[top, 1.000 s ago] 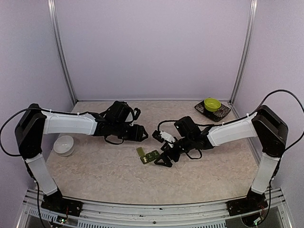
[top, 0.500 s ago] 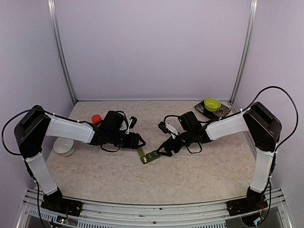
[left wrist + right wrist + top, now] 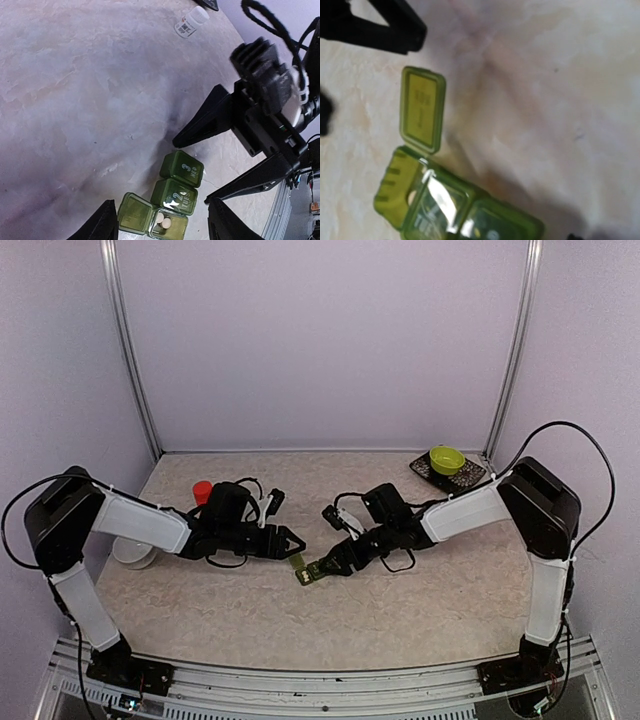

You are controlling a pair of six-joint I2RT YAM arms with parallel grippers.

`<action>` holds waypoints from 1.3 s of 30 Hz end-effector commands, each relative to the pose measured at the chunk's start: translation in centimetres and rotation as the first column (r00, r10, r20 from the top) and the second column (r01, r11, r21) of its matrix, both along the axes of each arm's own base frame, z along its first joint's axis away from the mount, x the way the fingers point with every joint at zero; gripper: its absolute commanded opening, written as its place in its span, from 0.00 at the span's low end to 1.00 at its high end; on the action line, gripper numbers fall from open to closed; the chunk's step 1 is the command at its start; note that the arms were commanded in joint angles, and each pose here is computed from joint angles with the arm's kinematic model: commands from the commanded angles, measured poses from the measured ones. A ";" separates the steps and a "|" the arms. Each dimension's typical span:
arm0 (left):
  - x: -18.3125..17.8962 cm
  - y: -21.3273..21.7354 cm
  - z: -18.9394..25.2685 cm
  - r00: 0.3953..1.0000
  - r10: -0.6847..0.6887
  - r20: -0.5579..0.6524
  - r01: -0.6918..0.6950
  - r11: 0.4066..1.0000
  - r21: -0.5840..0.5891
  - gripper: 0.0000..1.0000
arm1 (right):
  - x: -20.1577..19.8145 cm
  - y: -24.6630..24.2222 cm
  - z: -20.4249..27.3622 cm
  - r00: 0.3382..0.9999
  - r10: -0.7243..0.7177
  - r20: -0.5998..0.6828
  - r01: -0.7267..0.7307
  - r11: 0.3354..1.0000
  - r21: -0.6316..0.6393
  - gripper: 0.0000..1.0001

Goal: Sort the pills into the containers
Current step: Hold the pill container at the center of the board.

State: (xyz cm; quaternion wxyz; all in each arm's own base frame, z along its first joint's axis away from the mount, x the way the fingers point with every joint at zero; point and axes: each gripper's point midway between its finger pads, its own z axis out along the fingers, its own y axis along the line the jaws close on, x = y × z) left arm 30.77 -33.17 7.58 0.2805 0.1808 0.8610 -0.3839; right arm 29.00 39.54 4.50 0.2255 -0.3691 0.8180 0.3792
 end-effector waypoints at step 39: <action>0.6 0.3 0.0 0.999 0.011 0.049 -0.010 1.000 -0.020 0.61 | 0.4 1.7 0.5 0.999 -0.026 -0.041 0.027 0.999 0.036 0.50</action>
